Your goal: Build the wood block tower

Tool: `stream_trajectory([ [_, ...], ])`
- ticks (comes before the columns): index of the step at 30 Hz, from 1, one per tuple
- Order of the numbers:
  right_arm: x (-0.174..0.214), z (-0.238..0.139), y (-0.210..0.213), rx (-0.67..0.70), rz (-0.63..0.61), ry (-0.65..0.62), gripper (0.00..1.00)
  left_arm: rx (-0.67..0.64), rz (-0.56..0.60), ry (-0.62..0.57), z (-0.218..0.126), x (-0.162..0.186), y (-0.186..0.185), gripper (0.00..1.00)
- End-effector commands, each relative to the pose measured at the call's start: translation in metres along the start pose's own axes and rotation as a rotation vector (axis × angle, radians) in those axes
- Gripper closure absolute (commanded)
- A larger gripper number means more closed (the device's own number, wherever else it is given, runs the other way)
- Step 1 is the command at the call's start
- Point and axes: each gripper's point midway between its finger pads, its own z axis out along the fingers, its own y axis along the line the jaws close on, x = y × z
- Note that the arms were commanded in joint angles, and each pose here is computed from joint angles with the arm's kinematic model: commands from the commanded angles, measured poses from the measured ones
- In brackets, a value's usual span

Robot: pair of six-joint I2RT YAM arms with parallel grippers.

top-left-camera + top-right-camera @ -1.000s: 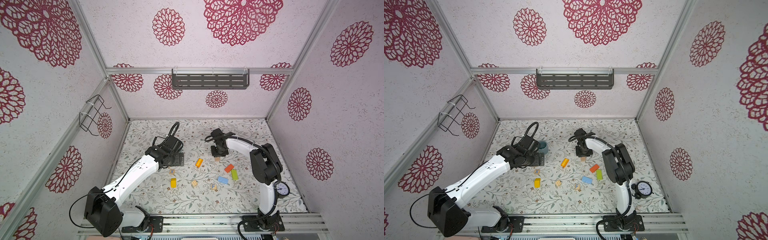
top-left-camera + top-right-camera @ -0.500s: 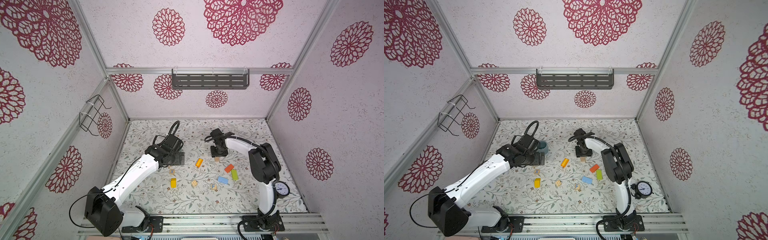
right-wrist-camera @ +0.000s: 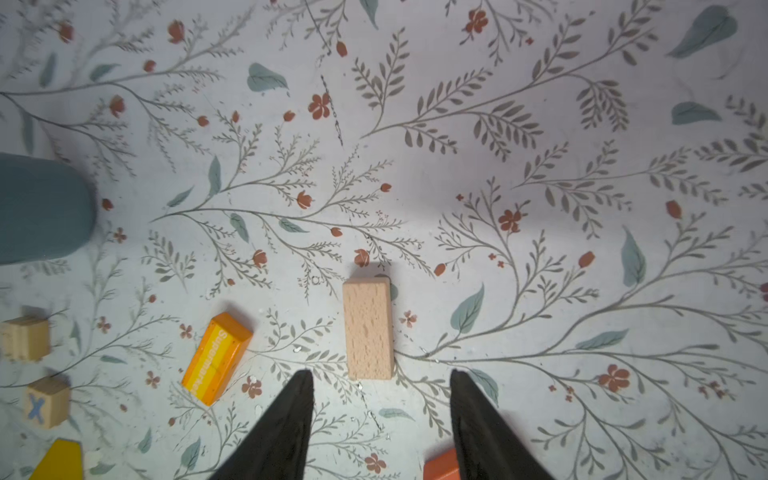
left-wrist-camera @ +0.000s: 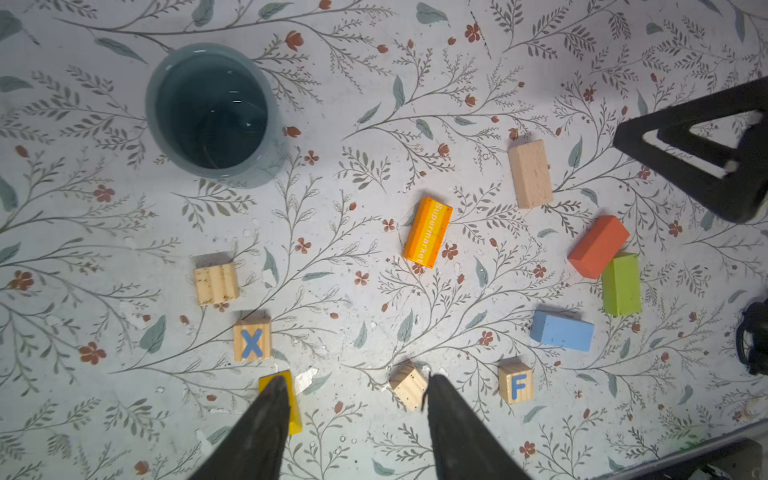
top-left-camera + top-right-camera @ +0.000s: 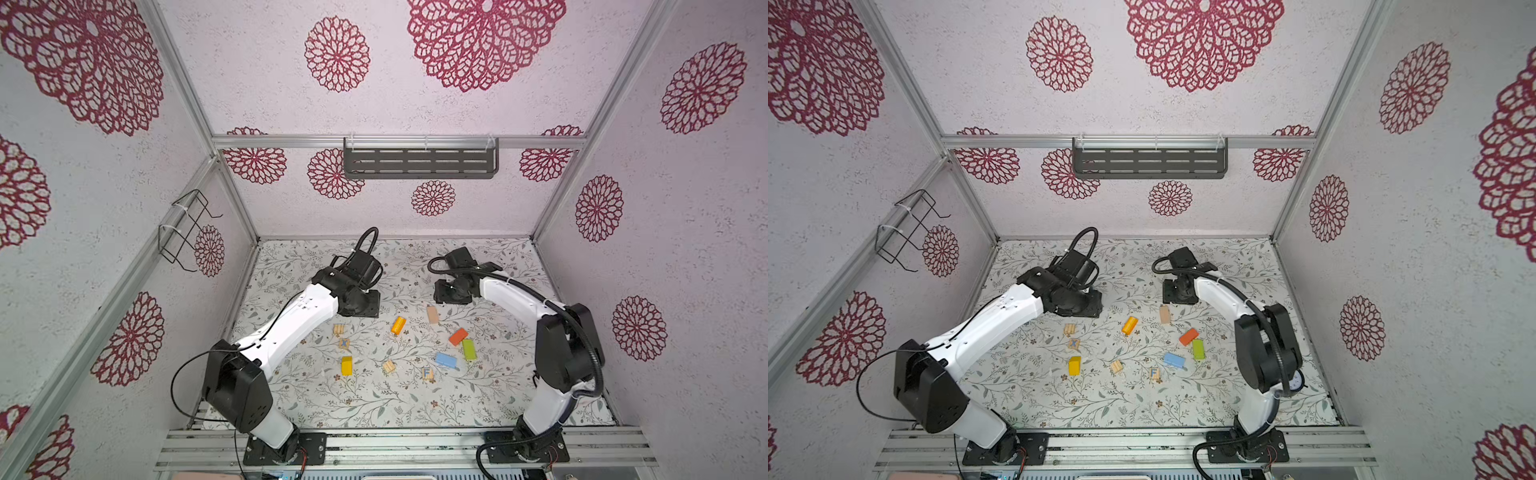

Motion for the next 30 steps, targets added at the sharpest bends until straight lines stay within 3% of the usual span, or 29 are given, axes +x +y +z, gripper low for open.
stream_trajectory([
  [1,-0.008,-0.02,0.002,-0.136,0.075,-0.065,0.37,0.032,0.067,0.054,0.011,0.002,-0.021,0.46],
  [5,-0.008,-0.034,-0.016,-0.173,0.128,-0.121,0.3,0.068,0.095,0.083,0.029,-0.004,-0.039,0.45],
  [11,-0.009,-0.05,-0.036,-0.224,0.203,-0.192,0.29,0.105,0.133,0.129,0.059,-0.007,-0.056,0.3],
  [16,-0.003,-0.056,-0.042,-0.215,0.197,-0.197,0.29,0.092,0.15,0.19,0.09,-0.001,-0.059,0.34],
  [25,0.0,-0.063,-0.039,-0.241,0.193,-0.214,0.33,0.049,0.181,0.213,0.116,-0.002,-0.057,0.43],
  [30,0.004,-0.06,-0.04,-0.237,0.194,-0.207,0.34,0.09,0.184,0.234,0.129,0.0,-0.066,0.36],
])
